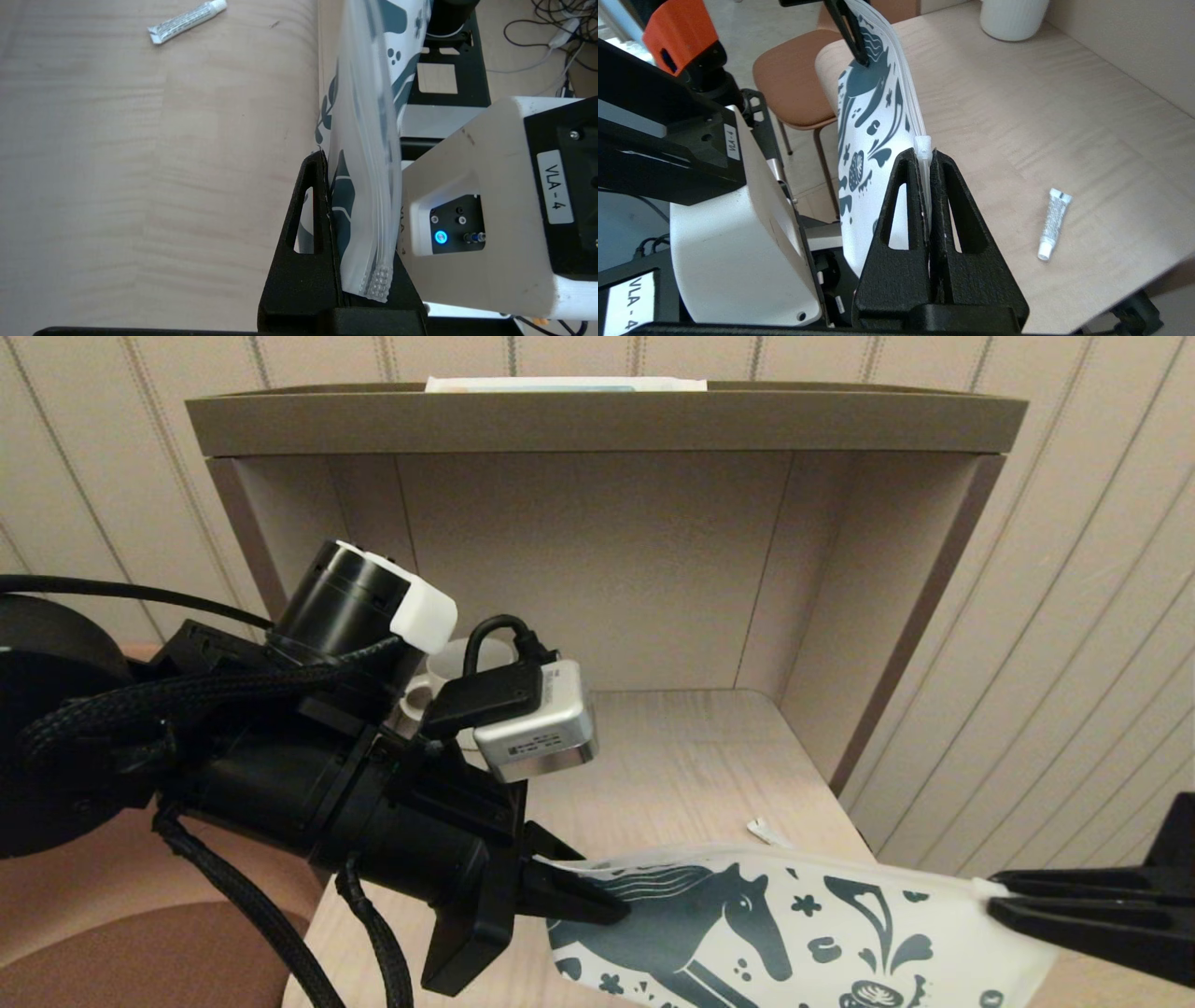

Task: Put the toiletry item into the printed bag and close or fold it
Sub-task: Open the storage bag, then pick up the toothpaste

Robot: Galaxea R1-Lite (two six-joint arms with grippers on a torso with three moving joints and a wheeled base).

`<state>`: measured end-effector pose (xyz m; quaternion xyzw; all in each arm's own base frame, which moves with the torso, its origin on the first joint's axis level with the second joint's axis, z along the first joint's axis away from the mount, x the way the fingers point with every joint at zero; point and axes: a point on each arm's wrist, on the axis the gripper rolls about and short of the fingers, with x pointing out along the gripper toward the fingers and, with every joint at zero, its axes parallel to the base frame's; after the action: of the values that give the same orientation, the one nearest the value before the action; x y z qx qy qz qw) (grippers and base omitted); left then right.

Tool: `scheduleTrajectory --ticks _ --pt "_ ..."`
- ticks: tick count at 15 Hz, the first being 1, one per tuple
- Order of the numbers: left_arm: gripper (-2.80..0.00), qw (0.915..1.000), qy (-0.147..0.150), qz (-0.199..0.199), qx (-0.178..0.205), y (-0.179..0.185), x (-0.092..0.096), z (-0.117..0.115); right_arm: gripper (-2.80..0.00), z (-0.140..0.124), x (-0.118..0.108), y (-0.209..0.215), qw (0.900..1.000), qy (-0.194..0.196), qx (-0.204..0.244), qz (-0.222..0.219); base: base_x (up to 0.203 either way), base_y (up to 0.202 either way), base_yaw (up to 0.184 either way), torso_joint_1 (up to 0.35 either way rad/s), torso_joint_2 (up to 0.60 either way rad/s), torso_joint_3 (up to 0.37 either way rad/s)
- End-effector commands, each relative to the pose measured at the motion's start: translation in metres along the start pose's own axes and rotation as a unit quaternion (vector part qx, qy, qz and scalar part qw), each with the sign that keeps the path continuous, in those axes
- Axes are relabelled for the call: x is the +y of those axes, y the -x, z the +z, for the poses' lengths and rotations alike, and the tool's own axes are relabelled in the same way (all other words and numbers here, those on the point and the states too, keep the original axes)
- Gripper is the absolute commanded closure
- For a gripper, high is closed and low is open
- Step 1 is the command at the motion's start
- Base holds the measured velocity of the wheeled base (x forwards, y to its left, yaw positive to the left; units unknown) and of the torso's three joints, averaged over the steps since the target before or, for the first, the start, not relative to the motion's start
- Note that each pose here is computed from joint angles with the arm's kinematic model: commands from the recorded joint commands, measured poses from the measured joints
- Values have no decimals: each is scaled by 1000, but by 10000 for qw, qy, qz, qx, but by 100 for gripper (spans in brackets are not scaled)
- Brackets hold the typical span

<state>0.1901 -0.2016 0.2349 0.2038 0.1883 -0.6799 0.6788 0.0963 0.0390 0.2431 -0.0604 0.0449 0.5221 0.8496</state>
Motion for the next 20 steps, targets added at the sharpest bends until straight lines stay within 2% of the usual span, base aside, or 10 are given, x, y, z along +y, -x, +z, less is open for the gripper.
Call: scheduleTrajectory --ticks 1,6,11,12,18,20 --pt "0 10000 6 -15 5 -1 1 -1 0 -1 2 4 10000 29 -31 -77 0 0 0 0 0 0" --pt "0 10000 -1 33 -37 -3 5 -4 0 -5 3 8 9997 -2 -22 -259 0 0 0 0 0 0" --pt "0 10000 -19 44 -70 -4 5 -5 0 -4 3 8 9998 -93 -35 -183 0 0 0 0 0 0" --pt "0 10000 -11 37 -60 -5 6 -5 -280 -4 2 8 9998 -89 -37 -191 0 0 0 0 0 0" --pt "0 9999 -13 -70 -79 -7 4 -4 -280 1 -2 5 9998 -145 -63 -108 0 0 0 0 0 0" --pt "0 10000 -37 19 -74 -6 6 -4 -280 16 -12 1 9985 -502 -114 -165 0 0 0 0 0 0"
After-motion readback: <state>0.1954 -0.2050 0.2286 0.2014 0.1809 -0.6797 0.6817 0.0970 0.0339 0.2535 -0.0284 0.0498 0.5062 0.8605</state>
